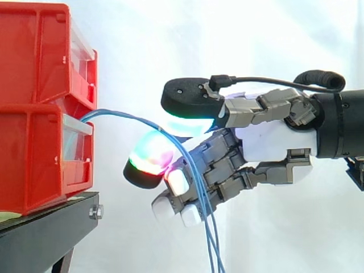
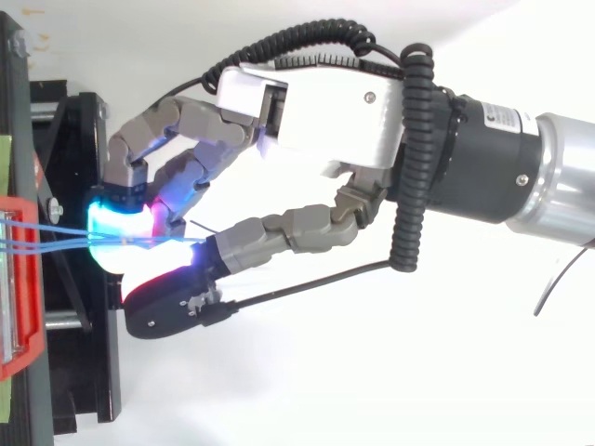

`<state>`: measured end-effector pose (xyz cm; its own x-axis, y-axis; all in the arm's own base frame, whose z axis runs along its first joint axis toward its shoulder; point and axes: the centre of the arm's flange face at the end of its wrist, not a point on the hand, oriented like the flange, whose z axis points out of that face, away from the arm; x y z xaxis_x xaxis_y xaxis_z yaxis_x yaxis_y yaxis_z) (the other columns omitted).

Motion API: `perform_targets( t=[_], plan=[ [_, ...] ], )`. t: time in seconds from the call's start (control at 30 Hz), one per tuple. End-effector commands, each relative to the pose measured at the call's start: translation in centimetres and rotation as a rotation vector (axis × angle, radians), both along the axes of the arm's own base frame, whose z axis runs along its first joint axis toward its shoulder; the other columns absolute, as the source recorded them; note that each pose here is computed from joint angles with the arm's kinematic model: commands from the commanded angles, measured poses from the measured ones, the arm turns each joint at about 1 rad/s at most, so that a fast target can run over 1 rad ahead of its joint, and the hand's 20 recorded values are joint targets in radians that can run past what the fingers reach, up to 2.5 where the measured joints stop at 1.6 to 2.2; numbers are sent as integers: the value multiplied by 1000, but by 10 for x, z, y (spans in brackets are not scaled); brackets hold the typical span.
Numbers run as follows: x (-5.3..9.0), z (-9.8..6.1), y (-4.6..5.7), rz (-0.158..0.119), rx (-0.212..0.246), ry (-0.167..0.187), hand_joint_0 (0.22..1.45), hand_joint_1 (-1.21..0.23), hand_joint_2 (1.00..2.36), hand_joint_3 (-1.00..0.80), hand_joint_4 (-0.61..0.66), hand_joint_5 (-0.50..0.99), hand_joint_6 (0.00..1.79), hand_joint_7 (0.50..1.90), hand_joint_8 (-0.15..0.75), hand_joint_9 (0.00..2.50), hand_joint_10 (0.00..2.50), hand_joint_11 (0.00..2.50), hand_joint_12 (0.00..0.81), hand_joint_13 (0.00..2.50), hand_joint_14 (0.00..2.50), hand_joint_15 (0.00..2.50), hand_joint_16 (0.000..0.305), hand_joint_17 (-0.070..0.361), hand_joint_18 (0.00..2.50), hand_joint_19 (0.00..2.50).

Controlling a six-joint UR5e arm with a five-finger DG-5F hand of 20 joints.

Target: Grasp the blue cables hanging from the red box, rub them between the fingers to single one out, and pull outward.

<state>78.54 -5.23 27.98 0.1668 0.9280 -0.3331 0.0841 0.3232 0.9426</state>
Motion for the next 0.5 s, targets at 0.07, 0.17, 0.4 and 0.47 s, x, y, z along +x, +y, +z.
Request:
perform_targets(
  t=[0.07,0.17,0.4,0.47],
  plan=[
    [0,0,0,-1,0,-1,539,-624,1007,-409,142,-127,818,925,325,1066,19,608,359,831,15,379,54,121,776,471],
    [0,0,0,-1,0,-1,538,-606,1007,-410,143,-123,815,930,323,1079,19,602,362,833,16,379,54,122,792,469],
    [0,2,1,-1,0,-2,541,-625,1006,-416,144,-116,800,943,328,1084,20,603,363,837,14,373,54,122,794,460],
    [0,0,1,1,0,-1,555,-653,1007,-405,139,-113,803,959,324,1096,19,609,357,835,14,368,53,120,788,472]
  ],
)
